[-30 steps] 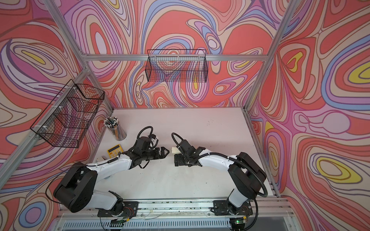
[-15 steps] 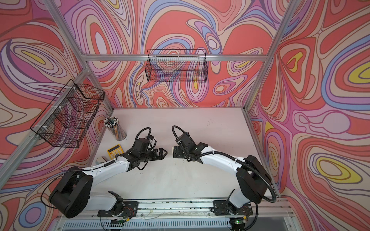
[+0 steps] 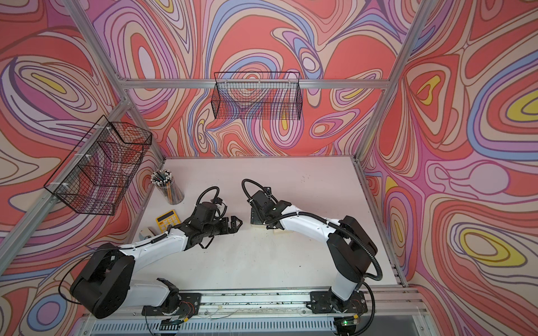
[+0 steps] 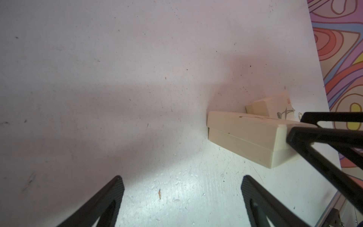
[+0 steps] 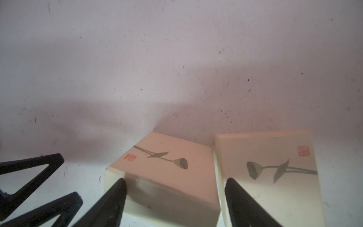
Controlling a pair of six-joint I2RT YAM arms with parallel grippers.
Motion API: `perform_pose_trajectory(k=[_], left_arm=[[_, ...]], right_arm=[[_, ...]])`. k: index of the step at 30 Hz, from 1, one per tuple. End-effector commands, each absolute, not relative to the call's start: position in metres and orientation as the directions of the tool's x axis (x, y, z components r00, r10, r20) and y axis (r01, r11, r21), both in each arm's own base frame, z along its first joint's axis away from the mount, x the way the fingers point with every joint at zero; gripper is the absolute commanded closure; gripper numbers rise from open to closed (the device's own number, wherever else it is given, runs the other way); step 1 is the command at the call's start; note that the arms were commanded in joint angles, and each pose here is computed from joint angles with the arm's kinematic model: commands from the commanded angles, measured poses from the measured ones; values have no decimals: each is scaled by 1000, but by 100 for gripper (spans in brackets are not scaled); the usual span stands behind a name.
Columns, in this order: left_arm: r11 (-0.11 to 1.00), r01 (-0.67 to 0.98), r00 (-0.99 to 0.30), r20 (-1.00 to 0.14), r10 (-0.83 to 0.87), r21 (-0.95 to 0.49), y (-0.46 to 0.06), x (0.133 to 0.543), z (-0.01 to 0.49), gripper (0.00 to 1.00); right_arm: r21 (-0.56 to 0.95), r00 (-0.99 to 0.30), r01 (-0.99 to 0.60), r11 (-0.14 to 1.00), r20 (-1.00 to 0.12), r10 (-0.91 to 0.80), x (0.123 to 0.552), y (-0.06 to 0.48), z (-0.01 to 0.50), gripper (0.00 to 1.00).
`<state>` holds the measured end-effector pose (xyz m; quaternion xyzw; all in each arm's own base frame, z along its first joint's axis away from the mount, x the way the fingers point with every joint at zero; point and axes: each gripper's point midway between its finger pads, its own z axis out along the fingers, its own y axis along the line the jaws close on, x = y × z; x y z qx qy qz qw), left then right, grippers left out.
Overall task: Take the rings out of the lift-off lid box
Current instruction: Adjust the jewelry box at the center of the board.
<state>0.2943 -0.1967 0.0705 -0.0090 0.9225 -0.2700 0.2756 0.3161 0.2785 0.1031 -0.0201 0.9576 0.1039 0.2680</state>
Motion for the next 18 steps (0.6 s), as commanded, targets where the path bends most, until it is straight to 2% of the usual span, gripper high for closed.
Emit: perform_pose_trajectory(k=[1, 6, 10, 14, 18], left_arm=[[869, 125, -849, -506, -156, -478, -191, 291, 64, 3], [867, 125, -852, -500, -156, -483, -192, 293, 64, 3], [868, 126, -852, -500, -154, -481, -193, 293, 63, 3], [868, 129, -853, -501, -150, -479, -193, 293, 63, 3], [868, 130, -849, -506, -152, -479, -191, 291, 64, 3]], right_arm=[[165, -867, -119, 979, -498, -21, 296, 275, 97, 19], [168, -897, -102, 981, -441, -17, 269, 278, 89, 21], [173, -895, -112, 979, -446, -24, 256, 286, 89, 21], [208, -886, -108, 972, -464, 1, 258, 290, 98, 21], [227, -850, -140, 964, -527, 1, 272, 302, 131, 21]])
